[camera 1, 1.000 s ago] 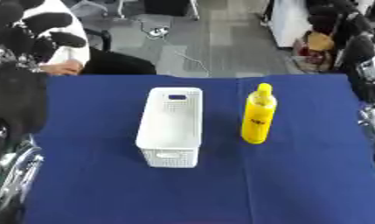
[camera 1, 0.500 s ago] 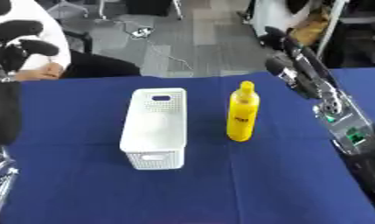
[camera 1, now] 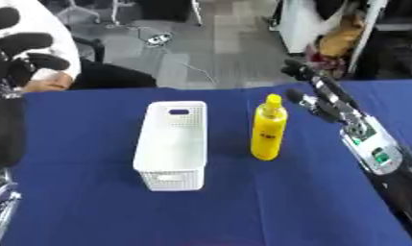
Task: Pick up objects on the table and place them in the box.
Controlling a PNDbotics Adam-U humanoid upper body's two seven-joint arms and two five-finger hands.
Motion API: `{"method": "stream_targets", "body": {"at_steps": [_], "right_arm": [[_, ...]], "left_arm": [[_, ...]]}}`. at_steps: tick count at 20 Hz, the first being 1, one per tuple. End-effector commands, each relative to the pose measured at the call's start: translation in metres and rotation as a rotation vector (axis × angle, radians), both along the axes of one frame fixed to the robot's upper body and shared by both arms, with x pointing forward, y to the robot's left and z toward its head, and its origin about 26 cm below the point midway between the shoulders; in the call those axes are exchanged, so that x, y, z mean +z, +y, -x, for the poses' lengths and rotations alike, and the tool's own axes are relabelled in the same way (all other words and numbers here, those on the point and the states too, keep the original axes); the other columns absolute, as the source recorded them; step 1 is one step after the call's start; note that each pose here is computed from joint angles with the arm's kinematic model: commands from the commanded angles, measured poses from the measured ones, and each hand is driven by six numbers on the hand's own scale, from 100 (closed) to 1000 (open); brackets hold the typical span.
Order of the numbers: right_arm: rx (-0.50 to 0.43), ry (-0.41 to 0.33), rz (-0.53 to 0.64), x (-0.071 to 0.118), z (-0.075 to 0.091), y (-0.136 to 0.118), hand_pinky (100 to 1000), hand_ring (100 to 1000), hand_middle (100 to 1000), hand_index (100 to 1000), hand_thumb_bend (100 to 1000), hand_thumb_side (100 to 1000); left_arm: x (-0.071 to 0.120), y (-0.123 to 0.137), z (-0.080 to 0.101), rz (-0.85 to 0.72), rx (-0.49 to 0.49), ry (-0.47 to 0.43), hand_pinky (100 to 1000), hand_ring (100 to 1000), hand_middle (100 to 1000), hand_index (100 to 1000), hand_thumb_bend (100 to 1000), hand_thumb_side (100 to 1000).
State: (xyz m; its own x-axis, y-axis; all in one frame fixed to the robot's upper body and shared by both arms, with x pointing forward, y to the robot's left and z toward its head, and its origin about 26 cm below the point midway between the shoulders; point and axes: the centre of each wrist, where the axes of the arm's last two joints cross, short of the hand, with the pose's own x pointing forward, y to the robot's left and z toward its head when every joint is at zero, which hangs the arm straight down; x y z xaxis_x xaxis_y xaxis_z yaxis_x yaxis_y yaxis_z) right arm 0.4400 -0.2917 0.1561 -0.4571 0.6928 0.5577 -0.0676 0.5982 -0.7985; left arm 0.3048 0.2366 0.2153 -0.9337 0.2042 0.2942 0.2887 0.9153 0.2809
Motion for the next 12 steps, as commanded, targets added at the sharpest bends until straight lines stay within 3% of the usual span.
{"method": "stream_targets", "body": {"at_steps": [1,12], "right_arm": [[-0.006,-0.007,0.037,0.011,-0.007,-0.001,958,919,868,1000,940,955],[0.044,0.048,0.117,-0.001,-0.011,0.001,974,944,885,1000,959,981]], "left_arm": [[0.008,-0.001,0.002,-0.005,-0.011,-0.03,676,747,849,862,260,919],[0.013,-0.003,0.0,0.012,-0.023,-0.039,681,749,849,861,260,915]]}}
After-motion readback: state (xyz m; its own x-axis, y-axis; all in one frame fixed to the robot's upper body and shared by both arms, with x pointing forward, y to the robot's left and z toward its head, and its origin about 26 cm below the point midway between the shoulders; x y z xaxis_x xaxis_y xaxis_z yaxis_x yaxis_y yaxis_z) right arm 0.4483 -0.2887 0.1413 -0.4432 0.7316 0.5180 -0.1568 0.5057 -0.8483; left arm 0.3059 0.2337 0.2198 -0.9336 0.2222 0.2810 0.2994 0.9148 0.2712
